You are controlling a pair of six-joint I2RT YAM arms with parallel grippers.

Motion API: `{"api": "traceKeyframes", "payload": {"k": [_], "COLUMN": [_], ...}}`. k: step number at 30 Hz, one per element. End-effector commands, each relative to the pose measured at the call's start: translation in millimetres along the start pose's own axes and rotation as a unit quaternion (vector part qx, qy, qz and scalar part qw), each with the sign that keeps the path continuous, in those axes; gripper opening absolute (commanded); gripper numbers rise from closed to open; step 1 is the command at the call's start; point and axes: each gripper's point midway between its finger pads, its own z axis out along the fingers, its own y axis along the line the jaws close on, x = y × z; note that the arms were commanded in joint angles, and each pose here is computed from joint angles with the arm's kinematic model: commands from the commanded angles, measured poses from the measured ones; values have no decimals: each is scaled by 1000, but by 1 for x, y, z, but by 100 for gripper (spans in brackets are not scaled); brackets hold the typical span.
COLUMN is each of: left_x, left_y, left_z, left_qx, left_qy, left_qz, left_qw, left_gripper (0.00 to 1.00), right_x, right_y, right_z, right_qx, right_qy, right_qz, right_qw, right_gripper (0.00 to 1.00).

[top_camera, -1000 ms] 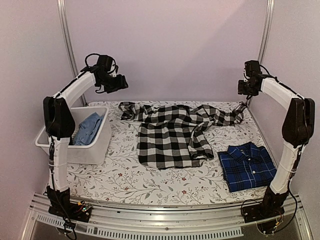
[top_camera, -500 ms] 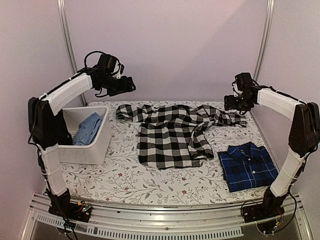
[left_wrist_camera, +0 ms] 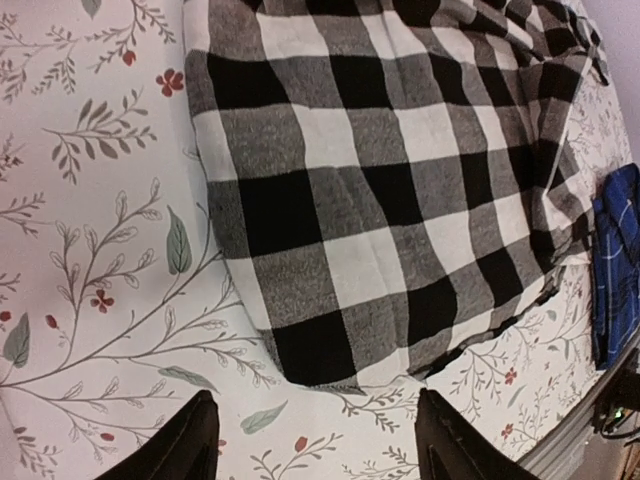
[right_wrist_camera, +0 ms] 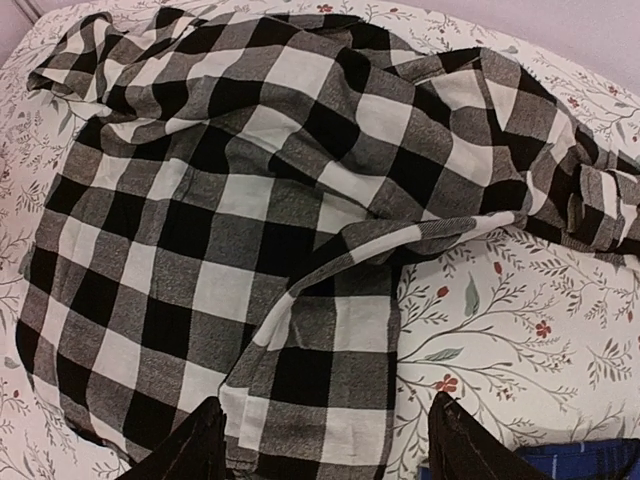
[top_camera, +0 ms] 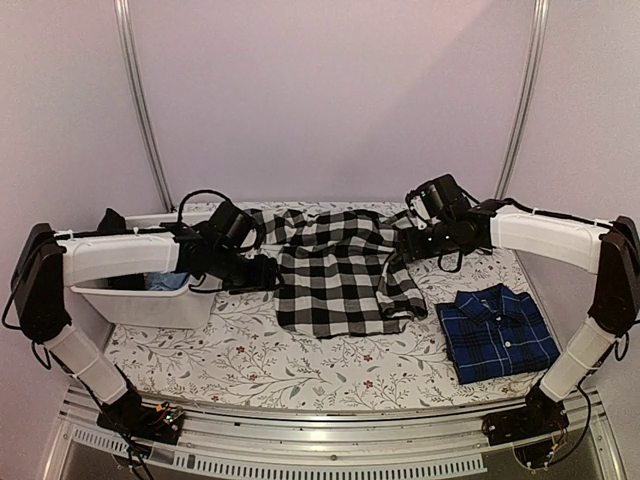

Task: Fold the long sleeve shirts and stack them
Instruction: Flatten out the crumpled shirt at the center of the board.

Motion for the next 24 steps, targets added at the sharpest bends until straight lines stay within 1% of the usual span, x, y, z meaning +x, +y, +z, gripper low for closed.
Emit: {"api": "traceKeyframes", "payload": {"k": [1,3,7,10,14,16,19,22,24], "left_x": [15,30,46,51,53,56,57,60,65], "left_y": [-9,-12,-14,-18,-15,-15,-11,1,3], "left_z": [-3,4,21,33,48,54,59,60,63], "left_qx": [30,43,30,29,4,1,-26,-67,-69], "left_qy": [-18,-5,15,24,28,35,36,33,39], "left_qz": [-46,-55,-52,-46,-35,-32,-25,-18,-19], "left_qw": [998,998,998,998,999,999,999,997,997], "left_gripper": [64,61,58,54,51,47,44,43,43], "right_x": [13,25,49,67,87,91,98,106,111], "right_y": [37,52,72,83,91,92,91,93,93], "right_z": [-3,1,14,21,28,32,40,48,53], "right_qx": [-38,-51,-64,-64,-67,-65,-54,-55,-49], "right_qy": [4,15,47,66,84,87,96,103,110], "right_qz": [-4,-10,-14,-18,-17,-18,-24,-27,-31], "right_qw": [999,999,997,996,994,994,994,993,992], "right_gripper": [64,61,53,46,38,36,34,33,32]}}
